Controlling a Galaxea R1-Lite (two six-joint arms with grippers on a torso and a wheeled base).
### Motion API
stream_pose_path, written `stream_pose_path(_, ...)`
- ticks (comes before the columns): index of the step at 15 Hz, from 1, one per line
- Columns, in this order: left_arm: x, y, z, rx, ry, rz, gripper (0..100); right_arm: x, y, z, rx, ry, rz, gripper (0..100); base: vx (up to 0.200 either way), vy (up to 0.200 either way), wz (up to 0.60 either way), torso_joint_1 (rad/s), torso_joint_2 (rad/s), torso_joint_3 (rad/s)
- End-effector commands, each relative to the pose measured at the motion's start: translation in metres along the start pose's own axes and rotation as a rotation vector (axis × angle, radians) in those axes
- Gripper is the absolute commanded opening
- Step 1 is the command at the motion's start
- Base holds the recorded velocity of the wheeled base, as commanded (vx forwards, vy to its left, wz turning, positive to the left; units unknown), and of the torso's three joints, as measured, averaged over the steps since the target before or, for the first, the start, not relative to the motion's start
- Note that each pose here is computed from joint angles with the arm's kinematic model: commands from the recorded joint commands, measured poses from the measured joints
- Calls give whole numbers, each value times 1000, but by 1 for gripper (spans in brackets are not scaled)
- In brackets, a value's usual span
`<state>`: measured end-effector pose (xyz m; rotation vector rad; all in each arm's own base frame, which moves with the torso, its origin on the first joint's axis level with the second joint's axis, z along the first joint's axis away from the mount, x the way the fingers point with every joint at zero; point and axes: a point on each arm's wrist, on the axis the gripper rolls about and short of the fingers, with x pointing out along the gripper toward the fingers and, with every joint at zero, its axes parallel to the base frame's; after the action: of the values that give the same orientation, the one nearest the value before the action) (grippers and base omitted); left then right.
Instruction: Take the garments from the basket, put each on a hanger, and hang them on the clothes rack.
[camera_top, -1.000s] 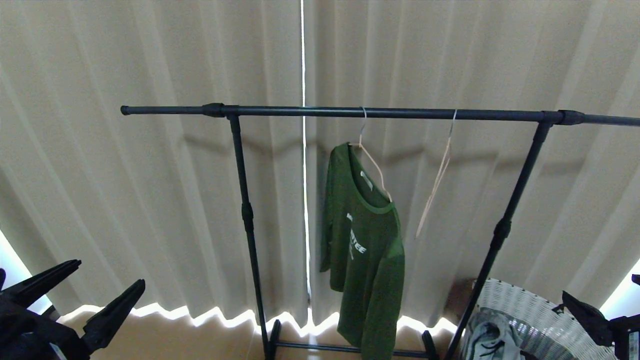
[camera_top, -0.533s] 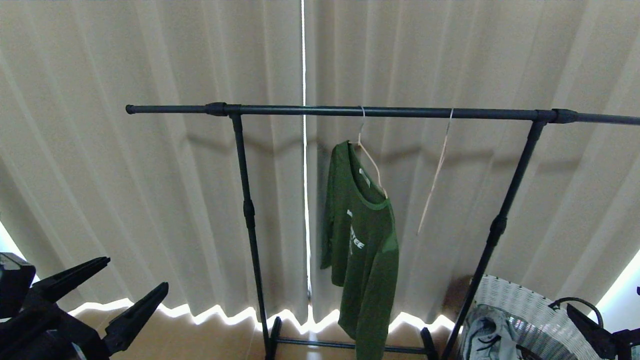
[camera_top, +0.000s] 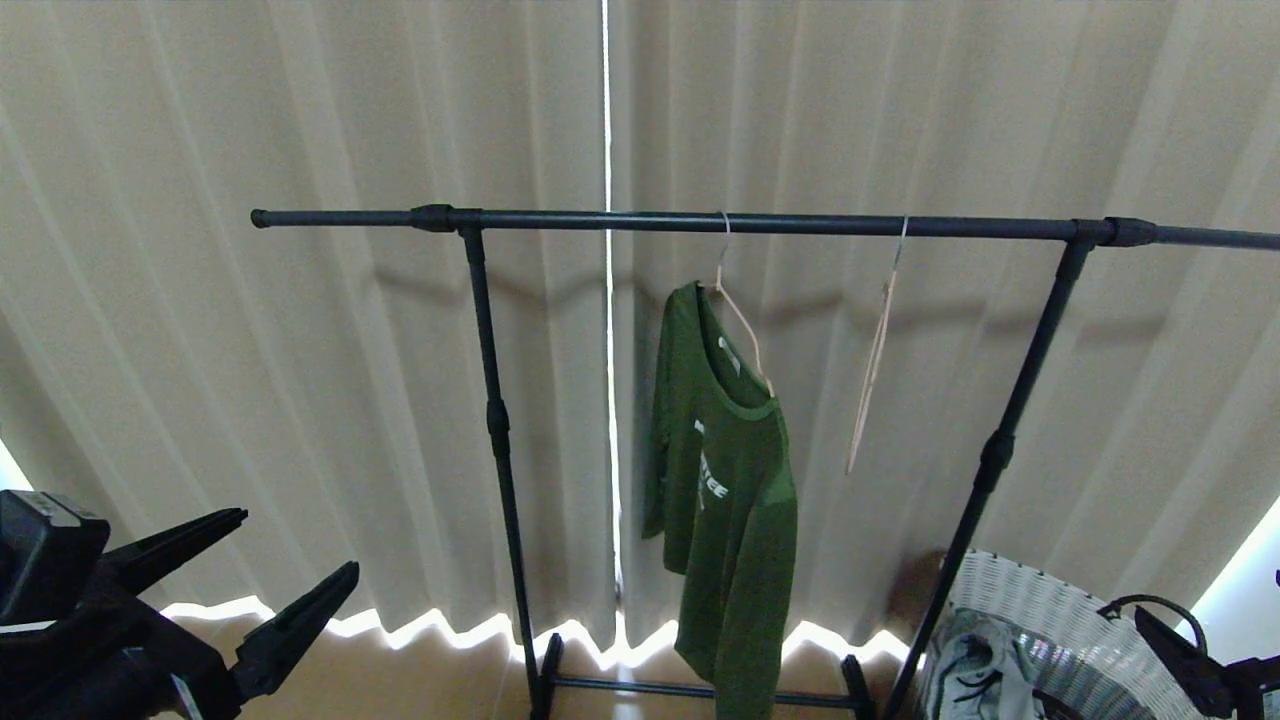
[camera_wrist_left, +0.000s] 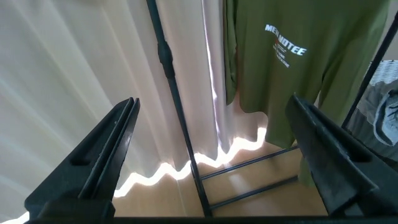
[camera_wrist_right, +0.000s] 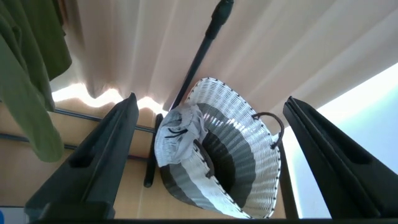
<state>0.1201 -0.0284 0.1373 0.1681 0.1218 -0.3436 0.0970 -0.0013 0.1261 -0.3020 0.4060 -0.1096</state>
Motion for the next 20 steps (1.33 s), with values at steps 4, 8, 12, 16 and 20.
stream_pose_path(4,0,0,-1,0,4,-2,100,1,-4,-3,-7,27,-40,100,0,0,0,0,0,0)
stream_pose_path(8,0,-1,-2,0,10,-3,100,1,-4,-3,-10,29,-40,100,0,0,0,-80,185,99)
stream_pose_path(12,-1,-1,-5,0,24,-7,100,1,-4,-3,-13,30,-39,100,0,0,0,-199,465,257)
stream_pose_path(16,-3,-2,-9,-2,37,-9,100,2,-4,-4,-21,36,-38,100,0,0,0,-206,486,283)
stream_pose_path(20,-1,-2,-11,-5,49,-10,100,2,-4,-4,-36,39,-37,100,0,0,0,-187,466,281)
